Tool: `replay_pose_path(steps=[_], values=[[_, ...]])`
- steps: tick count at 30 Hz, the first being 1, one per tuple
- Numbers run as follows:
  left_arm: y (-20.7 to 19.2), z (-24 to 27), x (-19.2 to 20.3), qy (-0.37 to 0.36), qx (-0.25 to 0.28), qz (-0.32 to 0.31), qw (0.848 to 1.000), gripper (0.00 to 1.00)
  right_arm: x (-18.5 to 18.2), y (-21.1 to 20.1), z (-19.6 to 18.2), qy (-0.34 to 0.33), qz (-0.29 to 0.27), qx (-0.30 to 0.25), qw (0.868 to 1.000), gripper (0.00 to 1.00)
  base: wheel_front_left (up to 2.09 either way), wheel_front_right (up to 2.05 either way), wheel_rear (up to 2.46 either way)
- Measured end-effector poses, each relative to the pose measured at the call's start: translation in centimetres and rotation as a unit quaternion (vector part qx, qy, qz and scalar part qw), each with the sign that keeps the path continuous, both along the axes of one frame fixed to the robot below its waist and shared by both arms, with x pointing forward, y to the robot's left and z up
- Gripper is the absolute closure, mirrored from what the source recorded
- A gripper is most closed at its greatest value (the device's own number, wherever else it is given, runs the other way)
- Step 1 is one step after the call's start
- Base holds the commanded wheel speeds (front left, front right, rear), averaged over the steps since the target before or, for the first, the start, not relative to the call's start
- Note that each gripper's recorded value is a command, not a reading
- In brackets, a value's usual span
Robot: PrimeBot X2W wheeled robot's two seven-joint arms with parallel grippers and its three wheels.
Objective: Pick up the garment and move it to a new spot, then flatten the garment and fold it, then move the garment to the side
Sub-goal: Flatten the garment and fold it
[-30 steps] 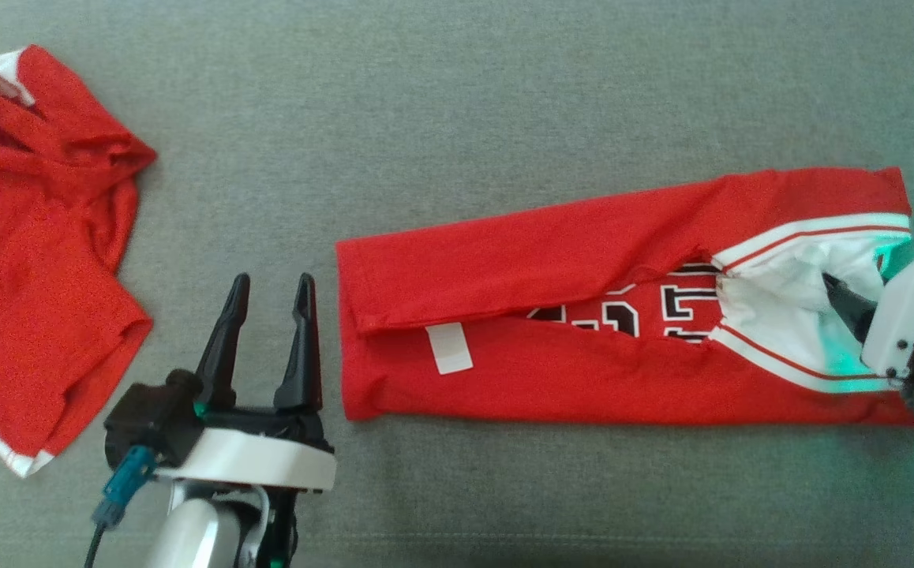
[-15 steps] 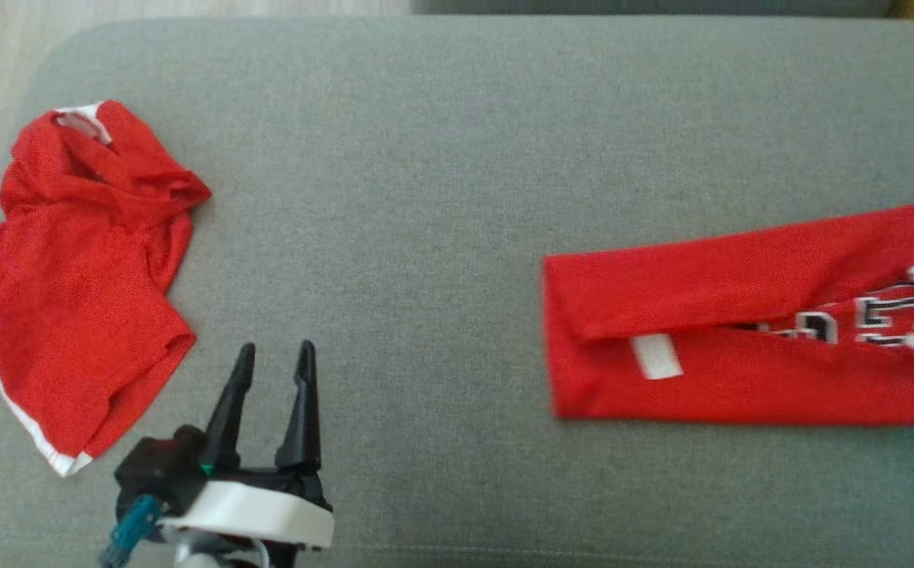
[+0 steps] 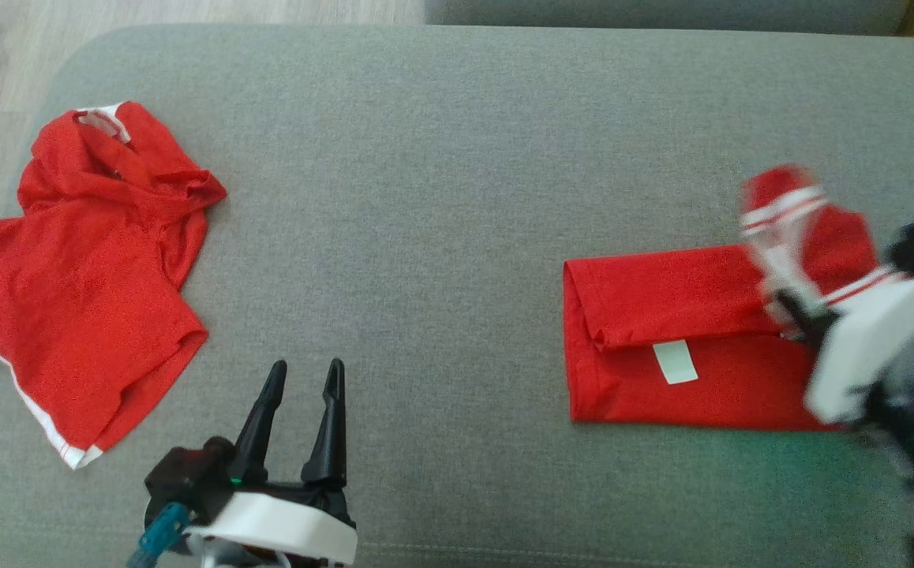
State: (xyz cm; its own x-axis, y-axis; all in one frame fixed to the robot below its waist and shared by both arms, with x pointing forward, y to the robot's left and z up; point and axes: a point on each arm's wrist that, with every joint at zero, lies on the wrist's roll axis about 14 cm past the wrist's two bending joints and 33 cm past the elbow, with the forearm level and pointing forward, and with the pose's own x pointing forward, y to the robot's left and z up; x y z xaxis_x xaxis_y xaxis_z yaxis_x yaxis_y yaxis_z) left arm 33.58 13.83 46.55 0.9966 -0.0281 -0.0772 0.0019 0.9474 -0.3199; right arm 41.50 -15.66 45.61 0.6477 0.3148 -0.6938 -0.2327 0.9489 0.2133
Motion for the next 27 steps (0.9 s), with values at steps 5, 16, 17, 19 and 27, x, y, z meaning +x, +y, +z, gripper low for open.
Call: replay_pose_path(steps=[5,16,17,19,27], values=[[0.0,-0.2,-0.1,0.004,0.0,0.001,1.0,0.0,-1.8,6.8,-3.2,0.017,0.038,0.051,0.998,1.0,0.0,0.0,0.0],[0.2,-0.1,-0.2,0.002,-0.002,0.006,1.0,0.0,-1.2,8.9,-4.5,-0.011,0.012,0.094,0.995,1.0,0.0,0.0,0.0],[0.1,-0.1,-0.2,0.003,-0.002,0.005,1.0,0.0,-1.0,9.2,-4.4,-0.013,0.012,0.101,0.995,1.0,0.0,0.0,0.0],[-0.1,-0.3,-0.2,0.005,-0.002,0.001,1.0,0.0,-0.9,9.8,-4.4,-0.016,0.017,0.109,0.994,1.0,0.0,0.0,0.0],[-0.4,-0.4,-0.4,0.008,-0.002,-0.003,1.0,0.0,-1.4,13.0,-3.0,-0.038,0.041,0.166,0.985,0.0,0.0,0.0,0.0]])
